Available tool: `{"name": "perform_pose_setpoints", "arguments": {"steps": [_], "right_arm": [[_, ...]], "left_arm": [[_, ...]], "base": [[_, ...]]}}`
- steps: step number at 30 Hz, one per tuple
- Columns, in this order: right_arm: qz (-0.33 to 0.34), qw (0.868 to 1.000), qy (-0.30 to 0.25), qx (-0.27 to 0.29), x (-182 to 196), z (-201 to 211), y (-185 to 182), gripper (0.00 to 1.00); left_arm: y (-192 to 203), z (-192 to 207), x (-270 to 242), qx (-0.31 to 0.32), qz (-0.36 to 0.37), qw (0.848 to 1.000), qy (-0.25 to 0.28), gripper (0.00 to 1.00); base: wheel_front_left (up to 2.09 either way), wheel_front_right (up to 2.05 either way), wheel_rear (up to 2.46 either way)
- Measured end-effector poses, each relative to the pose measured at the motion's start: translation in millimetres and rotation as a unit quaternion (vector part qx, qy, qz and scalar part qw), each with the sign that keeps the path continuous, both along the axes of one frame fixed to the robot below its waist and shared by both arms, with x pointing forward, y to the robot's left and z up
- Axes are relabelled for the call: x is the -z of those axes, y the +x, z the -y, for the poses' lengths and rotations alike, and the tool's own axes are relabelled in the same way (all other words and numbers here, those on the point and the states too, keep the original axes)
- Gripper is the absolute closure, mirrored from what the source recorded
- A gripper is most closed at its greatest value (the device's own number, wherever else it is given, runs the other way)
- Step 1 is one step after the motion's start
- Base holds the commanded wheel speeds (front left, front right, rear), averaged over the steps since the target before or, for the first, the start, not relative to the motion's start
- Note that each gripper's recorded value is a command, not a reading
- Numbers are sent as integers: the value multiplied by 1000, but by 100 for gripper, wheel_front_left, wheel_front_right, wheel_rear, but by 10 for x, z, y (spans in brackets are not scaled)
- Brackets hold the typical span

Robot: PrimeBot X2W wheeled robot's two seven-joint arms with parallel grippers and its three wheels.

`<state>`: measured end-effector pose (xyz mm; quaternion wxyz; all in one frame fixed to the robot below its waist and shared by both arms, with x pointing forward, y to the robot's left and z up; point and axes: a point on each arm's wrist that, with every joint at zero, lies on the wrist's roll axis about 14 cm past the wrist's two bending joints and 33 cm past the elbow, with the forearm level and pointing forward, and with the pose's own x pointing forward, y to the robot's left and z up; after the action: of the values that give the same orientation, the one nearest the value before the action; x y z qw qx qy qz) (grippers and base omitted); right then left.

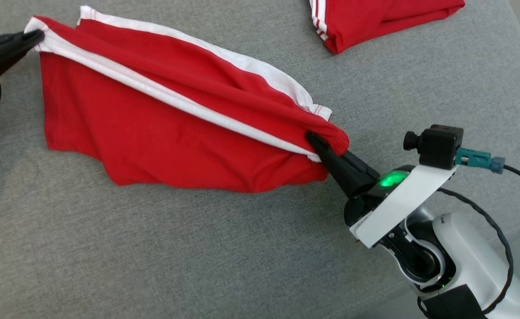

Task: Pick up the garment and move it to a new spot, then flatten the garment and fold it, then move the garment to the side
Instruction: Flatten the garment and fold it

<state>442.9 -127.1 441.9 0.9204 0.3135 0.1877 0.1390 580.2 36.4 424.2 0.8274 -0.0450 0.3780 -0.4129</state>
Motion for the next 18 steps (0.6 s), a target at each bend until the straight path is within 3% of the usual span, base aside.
{"name": "perform_pose_setpoints", "arguments": {"steps": [18], "right_arm": [[-1, 999, 2, 49, 186, 214, 182, 100]], "left_arm": [[307, 281, 312, 10, -11, 1000, 6, 100]], "base": [[0, 0, 0]]}}
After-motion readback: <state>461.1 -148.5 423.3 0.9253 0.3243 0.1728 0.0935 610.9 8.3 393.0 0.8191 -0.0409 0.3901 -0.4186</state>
